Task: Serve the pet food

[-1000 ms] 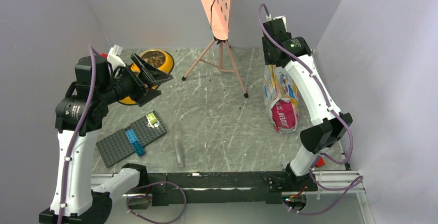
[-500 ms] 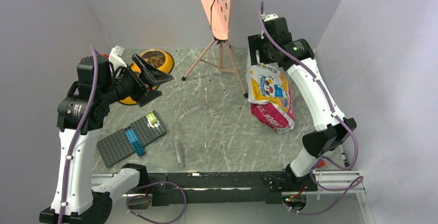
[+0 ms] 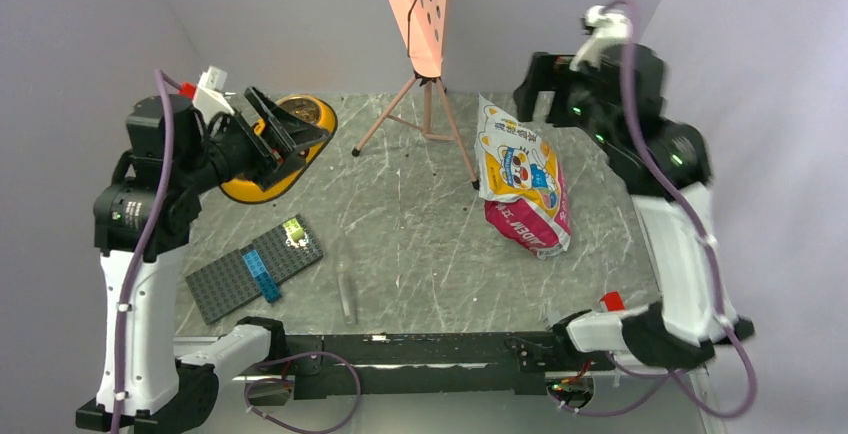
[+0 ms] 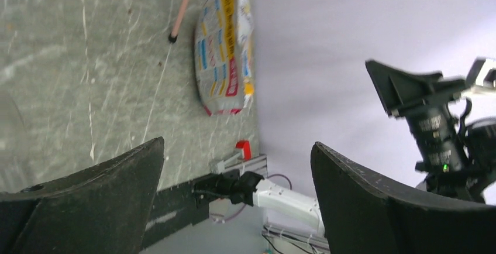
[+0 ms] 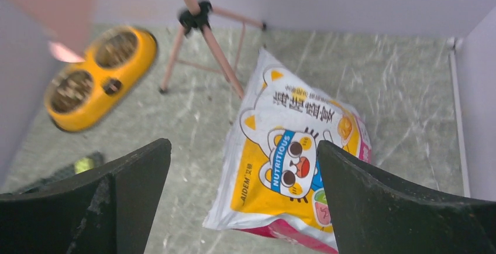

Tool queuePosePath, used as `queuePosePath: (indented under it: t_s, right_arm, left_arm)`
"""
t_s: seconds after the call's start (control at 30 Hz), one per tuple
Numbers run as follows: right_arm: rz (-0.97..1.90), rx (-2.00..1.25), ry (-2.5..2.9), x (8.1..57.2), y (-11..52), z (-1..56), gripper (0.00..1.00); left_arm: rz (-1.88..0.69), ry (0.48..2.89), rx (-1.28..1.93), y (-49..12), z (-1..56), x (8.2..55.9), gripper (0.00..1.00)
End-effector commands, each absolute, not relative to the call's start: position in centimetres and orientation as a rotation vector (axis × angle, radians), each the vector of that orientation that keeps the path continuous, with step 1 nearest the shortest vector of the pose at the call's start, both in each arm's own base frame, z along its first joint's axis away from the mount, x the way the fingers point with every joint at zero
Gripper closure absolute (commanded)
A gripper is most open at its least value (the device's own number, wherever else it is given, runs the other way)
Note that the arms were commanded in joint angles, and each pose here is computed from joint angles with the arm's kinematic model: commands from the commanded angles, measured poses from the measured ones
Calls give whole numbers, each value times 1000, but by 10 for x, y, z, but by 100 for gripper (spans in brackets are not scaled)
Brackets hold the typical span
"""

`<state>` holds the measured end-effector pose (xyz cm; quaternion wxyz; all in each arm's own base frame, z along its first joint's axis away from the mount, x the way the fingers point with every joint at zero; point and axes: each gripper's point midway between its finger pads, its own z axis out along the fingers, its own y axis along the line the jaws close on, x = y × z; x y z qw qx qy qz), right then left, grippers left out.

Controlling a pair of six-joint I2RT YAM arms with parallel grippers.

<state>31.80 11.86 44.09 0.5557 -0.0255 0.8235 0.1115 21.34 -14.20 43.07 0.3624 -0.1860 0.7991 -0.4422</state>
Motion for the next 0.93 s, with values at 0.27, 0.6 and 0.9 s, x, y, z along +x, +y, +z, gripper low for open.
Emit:
queuePosePath:
  t_s: [0.27, 0.6, 0.9]
  right_arm:
    - [244, 211, 1312, 193, 15, 583, 0]
    - [96, 342, 1412, 203, -9, 561, 0]
    - [56, 383, 1372, 210, -16, 565, 0]
  left_arm:
    - [-755, 1366, -174, -81, 593, 183, 1]
    - [-551, 1213, -246, -40, 614, 166, 1]
    - [-530, 1228, -300, -34, 605, 183, 1]
